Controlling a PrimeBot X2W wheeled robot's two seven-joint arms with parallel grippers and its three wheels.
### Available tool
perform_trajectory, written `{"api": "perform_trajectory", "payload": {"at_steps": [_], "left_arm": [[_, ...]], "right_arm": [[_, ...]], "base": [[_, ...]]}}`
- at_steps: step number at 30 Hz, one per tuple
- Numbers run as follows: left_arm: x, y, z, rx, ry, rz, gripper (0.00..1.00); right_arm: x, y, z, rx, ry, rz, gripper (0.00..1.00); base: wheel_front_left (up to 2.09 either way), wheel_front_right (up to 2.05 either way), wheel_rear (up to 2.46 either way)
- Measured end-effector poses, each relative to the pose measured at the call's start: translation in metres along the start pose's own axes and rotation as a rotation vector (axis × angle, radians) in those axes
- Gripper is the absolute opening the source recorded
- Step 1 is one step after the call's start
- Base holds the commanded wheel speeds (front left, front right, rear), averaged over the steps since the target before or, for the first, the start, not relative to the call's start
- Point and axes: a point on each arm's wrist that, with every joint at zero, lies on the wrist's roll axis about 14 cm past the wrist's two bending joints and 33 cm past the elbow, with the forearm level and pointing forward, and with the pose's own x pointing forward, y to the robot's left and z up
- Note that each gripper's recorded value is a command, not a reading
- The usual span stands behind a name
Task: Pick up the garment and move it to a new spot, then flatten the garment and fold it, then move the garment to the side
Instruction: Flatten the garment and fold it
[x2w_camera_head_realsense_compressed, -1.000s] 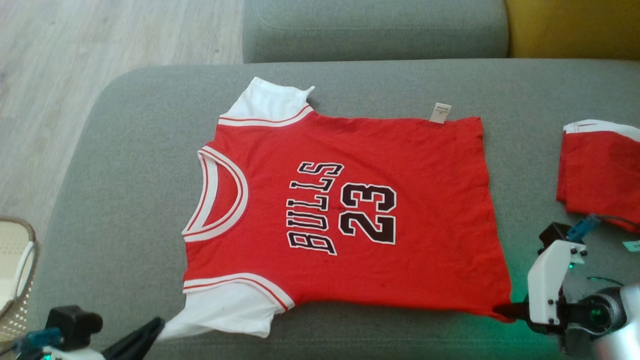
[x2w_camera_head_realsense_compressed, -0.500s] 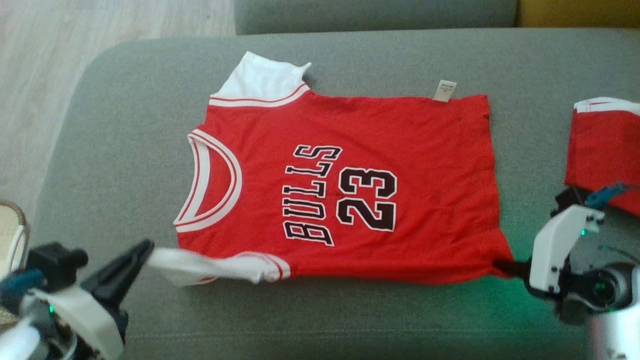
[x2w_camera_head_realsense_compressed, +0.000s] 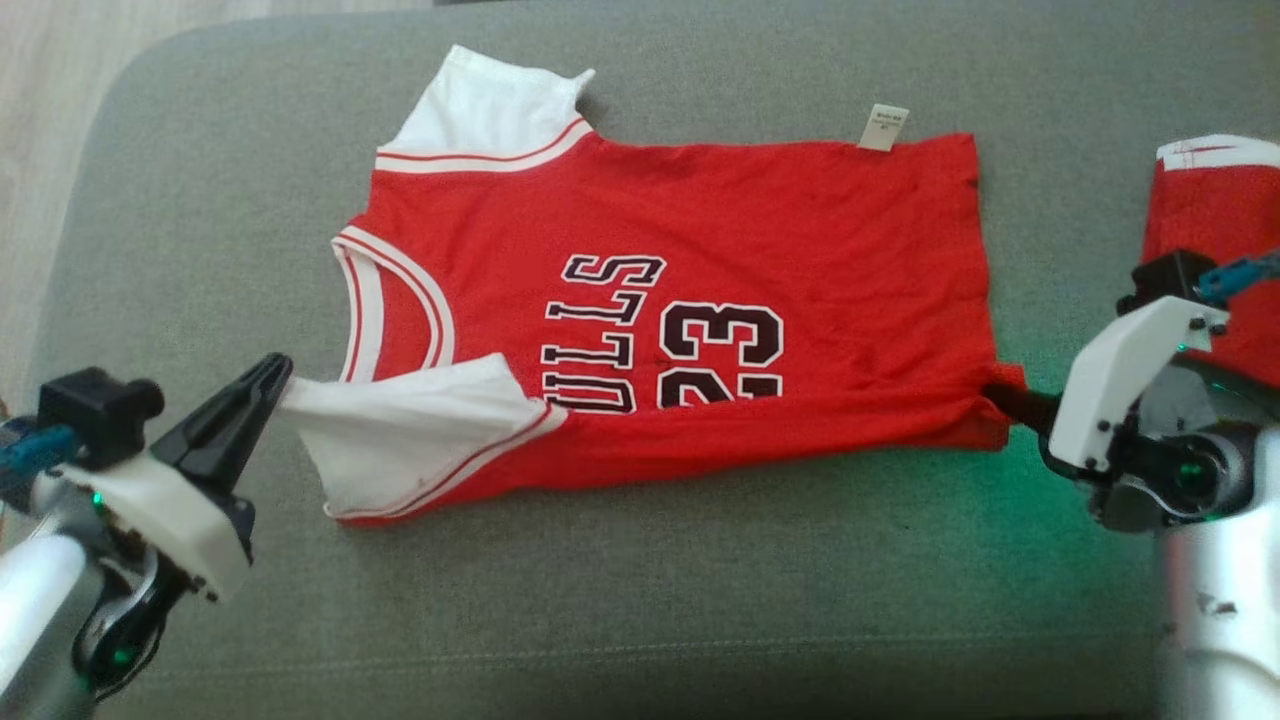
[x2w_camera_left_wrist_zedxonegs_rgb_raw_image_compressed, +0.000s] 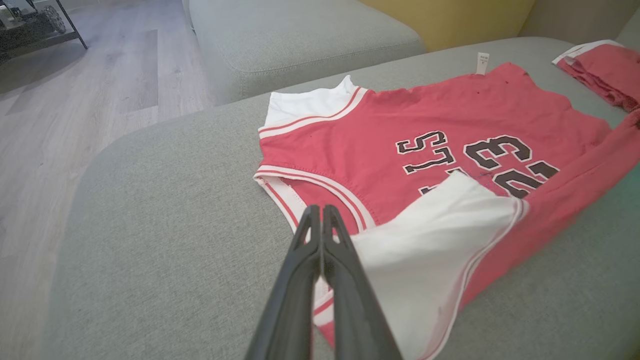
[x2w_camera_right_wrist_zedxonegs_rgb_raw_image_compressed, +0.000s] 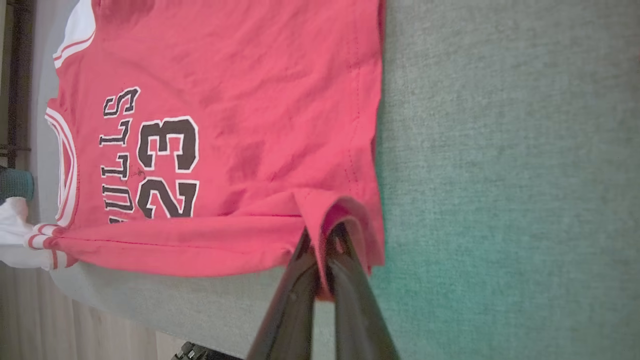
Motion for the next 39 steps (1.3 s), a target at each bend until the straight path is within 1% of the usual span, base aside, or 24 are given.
{"api": "perform_trajectory", "payload": {"at_steps": [5, 13, 19, 20, 21, 22, 23, 24, 27, 30, 33, 35, 39], "left_arm": [[0.018, 0.002, -0.005, 0.007, 0.02, -0.004, 0.0], [0.045, 0.015, -0.002, 0.028, -0.013, 0.027, 0.0], [0.058, 0.021, -0.001, 0.045, -0.028, 0.052, 0.0], [0.059, 0.022, -0.001, 0.048, -0.029, 0.056, 0.0], [0.06, 0.022, -0.001, 0.052, -0.03, 0.058, 0.0], [0.062, 0.022, -0.002, 0.055, -0.027, 0.059, 0.0], [0.063, 0.023, -0.003, 0.058, -0.023, 0.068, 0.8], [0.063, 0.024, -0.004, 0.057, -0.023, 0.08, 1.0], [0.065, 0.029, 0.003, 0.029, -0.053, 0.135, 1.0], [0.064, 0.042, 0.029, -0.006, -0.142, 0.224, 1.0], [0.054, 0.059, 0.061, -0.057, -0.263, 0.329, 1.0], [0.041, 0.066, 0.075, -0.09, -0.331, 0.389, 1.0], [0.012, 0.068, 0.084, -0.164, -0.43, 0.475, 1.0]], "right_arm": [[0.016, 0.0, 0.006, 0.003, -0.018, -0.002, 0.0], [0.04, 0.006, 0.02, -0.002, -0.062, 0.009, 0.0], [0.054, 0.012, 0.02, -0.018, -0.056, 0.019, 0.0], [0.055, 0.013, 0.019, -0.021, -0.052, 0.021, 0.19], [0.056, 0.014, 0.019, -0.025, -0.051, 0.021, 1.0], [0.057, 0.015, 0.018, -0.029, -0.049, 0.021, 1.0], [0.058, 0.015, 0.017, -0.029, -0.048, 0.021, 1.0], [0.058, 0.016, 0.017, -0.03, -0.051, 0.023, 1.0], [0.055, 0.019, 0.026, -0.032, -0.098, 0.029, 1.0], [0.049, 0.024, 0.04, -0.041, -0.176, 0.039, 1.0], [0.034, 0.039, 0.064, -0.066, -0.311, 0.076, 1.0], [0.022, 0.05, 0.076, -0.102, -0.41, 0.098, 1.0], [-0.003, 0.062, 0.082, -0.16, -0.581, 0.117, 1.0]], "base": [[0.0, 0.0, 0.0], [0.0, 0.0, 0.0], [0.0, 0.0, 0.0], [0.0, 0.0, 0.0], [0.0, 0.0, 0.0], [0.0, 0.0, 0.0], [0.0, 0.0, 0.0], [0.0, 0.0, 0.0], [0.0, 0.0, 0.0], [0.0, 0.0, 0.0], [0.0, 0.0, 0.0], [0.0, 0.0, 0.0], [0.0, 0.0, 0.0]]}}
